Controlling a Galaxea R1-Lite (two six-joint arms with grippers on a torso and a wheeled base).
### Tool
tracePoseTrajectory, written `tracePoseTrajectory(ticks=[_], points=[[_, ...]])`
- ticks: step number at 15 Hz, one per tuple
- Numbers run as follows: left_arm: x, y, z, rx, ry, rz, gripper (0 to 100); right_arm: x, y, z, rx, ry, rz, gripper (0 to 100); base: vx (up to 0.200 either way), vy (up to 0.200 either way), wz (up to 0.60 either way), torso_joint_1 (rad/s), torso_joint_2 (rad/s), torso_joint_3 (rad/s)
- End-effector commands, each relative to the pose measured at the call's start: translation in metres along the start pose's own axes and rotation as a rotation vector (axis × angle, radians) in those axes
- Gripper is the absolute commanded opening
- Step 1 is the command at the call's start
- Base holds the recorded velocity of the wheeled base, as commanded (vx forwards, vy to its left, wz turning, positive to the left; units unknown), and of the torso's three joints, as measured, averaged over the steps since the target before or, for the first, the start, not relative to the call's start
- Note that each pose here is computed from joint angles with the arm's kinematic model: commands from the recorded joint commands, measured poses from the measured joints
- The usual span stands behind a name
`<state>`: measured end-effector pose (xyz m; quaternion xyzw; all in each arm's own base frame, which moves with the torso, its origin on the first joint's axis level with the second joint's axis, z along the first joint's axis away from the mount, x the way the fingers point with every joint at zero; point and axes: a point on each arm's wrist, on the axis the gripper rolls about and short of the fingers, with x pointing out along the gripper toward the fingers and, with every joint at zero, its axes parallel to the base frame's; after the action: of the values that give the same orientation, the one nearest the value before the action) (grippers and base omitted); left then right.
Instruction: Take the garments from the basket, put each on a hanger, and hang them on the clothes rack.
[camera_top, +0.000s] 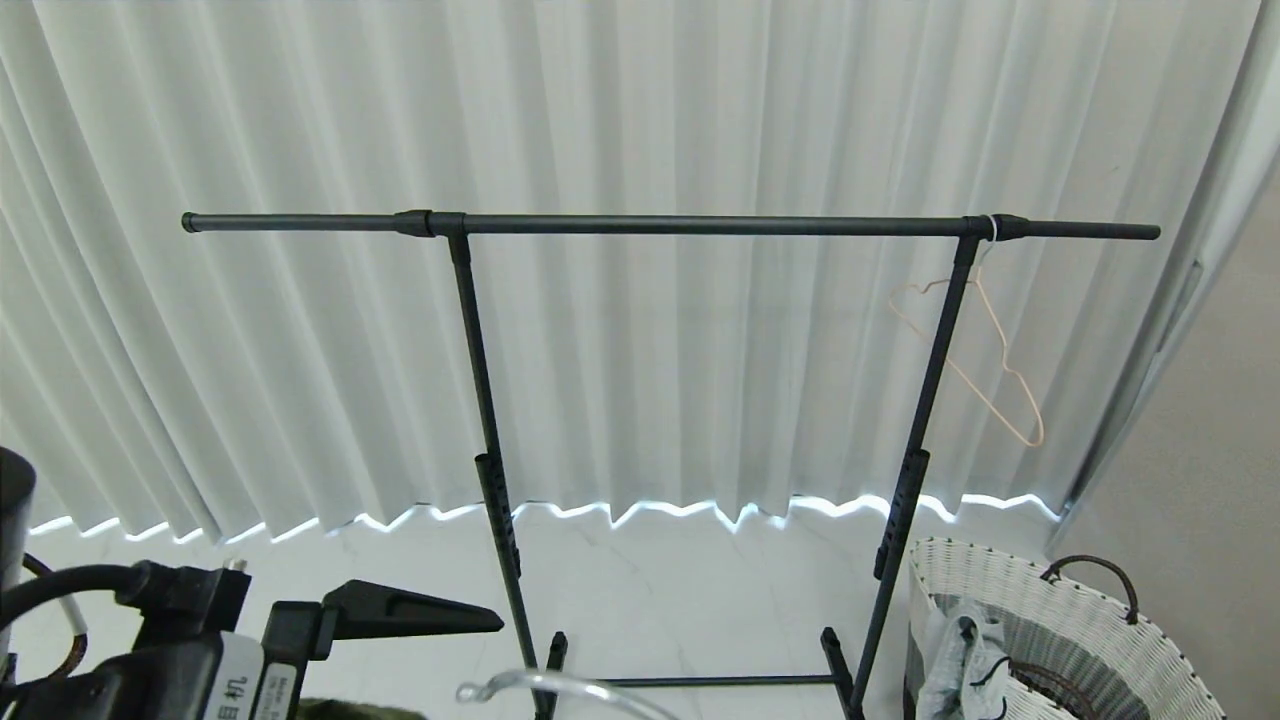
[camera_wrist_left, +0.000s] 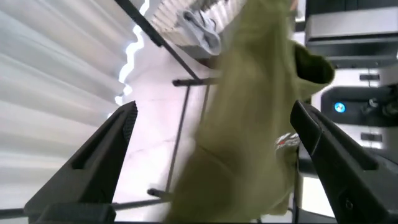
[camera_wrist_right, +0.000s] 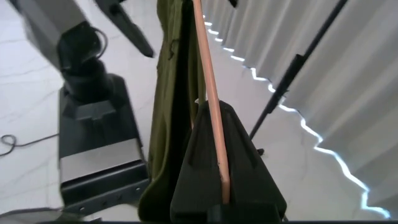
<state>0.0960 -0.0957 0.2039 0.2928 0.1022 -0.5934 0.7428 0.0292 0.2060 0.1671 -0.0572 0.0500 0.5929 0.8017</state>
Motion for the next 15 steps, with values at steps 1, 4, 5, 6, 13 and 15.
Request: tracePoseTrajectory(ticks=[1,4,5,6,13,15], points=[[0.006,-0.002,-0.001,0.000,0.012,-0.035,100,0.004,0.010,-0.004,-0.003,0.022,0.042,0,0.000,0.000,0.00,0.000,0.00,0.000],[0.013,-0.010,-0.008,0.011,0.034,-0.089,100,0.006,0.018,-0.006,-0.009,0.035,0.076,0,0.000,0.000,0.00,0.000,0.00,0.000],[0.012,-0.012,-0.010,0.026,0.038,-0.096,100,0.005,0.018,-0.005,-0.007,0.029,0.076,0,0.000,0.000,0.00,0.000,0.00,0.000],[0.012,-0.013,-0.012,0.034,0.039,-0.097,100,0.005,0.018,-0.005,-0.007,0.026,0.076,0,0.000,0.000,0.00,0.000,0.00,0.000],[0.012,-0.014,-0.013,0.033,0.042,-0.096,0,0.005,0.017,-0.001,-0.007,0.012,0.068,0,0.000,0.000,0.00,0.000,0.00,0.000],[0.011,-0.015,-0.013,0.035,0.043,-0.093,0,0.005,0.017,-0.001,-0.010,0.012,0.056,0,0.000,0.000,0.00,0.000,0.00,0.000]])
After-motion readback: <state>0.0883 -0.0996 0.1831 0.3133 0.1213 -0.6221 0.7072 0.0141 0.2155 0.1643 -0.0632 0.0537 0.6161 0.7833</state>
